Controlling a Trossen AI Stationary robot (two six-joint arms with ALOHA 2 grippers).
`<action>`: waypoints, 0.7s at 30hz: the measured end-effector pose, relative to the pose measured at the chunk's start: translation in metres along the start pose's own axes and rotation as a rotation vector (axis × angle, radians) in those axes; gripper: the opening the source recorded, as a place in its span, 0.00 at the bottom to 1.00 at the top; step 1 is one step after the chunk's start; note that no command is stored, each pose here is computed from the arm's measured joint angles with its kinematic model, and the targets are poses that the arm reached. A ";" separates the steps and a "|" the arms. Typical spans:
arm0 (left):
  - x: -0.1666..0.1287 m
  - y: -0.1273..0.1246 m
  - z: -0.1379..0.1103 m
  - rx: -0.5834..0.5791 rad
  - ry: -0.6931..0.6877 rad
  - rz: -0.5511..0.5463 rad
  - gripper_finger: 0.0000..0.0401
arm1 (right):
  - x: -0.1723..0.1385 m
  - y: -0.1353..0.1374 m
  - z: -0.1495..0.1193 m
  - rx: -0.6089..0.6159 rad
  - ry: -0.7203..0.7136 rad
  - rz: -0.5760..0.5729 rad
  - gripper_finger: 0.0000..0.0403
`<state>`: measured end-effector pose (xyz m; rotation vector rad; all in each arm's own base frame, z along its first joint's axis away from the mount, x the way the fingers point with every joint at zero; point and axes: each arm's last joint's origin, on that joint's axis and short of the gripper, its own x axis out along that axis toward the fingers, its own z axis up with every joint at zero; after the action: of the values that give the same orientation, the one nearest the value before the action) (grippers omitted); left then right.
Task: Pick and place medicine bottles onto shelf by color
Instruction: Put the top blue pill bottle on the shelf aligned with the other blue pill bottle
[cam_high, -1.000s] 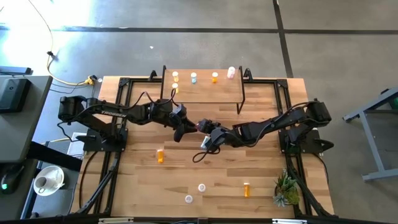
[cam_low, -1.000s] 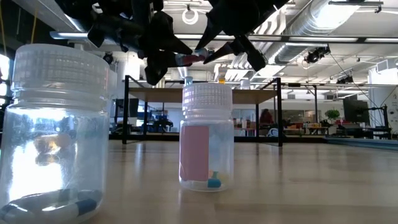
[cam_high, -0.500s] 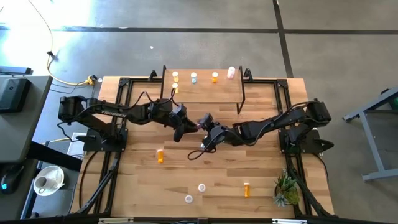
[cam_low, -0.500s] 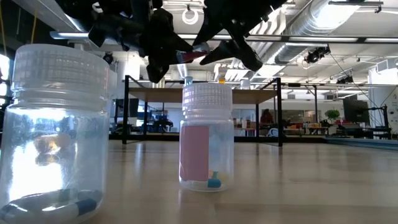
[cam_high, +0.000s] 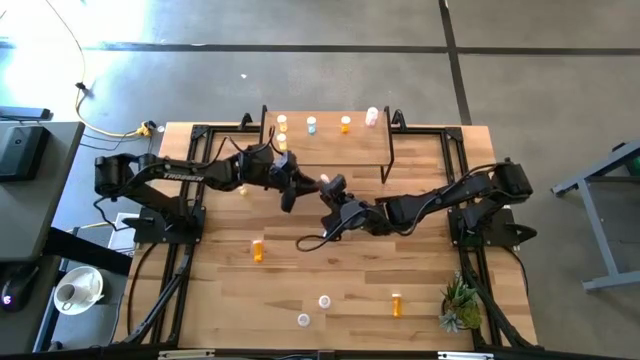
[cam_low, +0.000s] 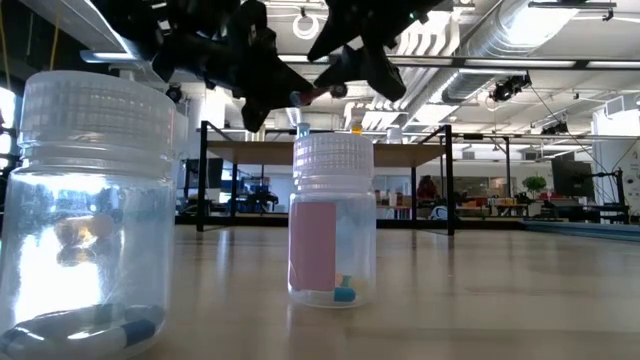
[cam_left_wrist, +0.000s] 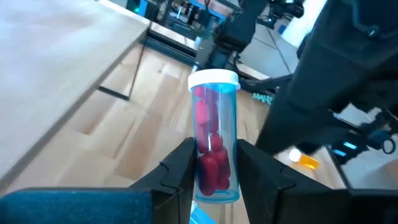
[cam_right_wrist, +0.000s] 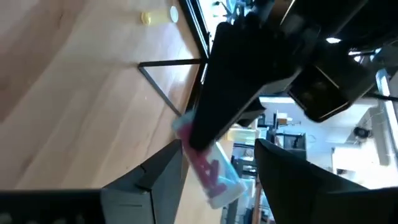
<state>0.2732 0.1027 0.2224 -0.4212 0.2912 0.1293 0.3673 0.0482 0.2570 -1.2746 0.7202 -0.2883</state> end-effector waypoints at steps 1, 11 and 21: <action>0.000 0.001 0.001 0.001 -0.004 0.003 0.24 | 0.001 -0.001 -0.001 0.010 0.010 -0.003 0.47; -0.003 0.007 0.004 0.034 -0.027 0.014 0.23 | 0.009 -0.006 -0.015 0.037 0.190 -0.079 0.47; -0.009 0.016 0.012 0.049 -0.071 0.047 0.23 | 0.010 -0.015 -0.026 0.100 0.341 -0.170 0.47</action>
<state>0.2646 0.1217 0.2291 -0.3605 0.2339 0.1828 0.3613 0.0179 0.2647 -1.2058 0.8754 -0.6843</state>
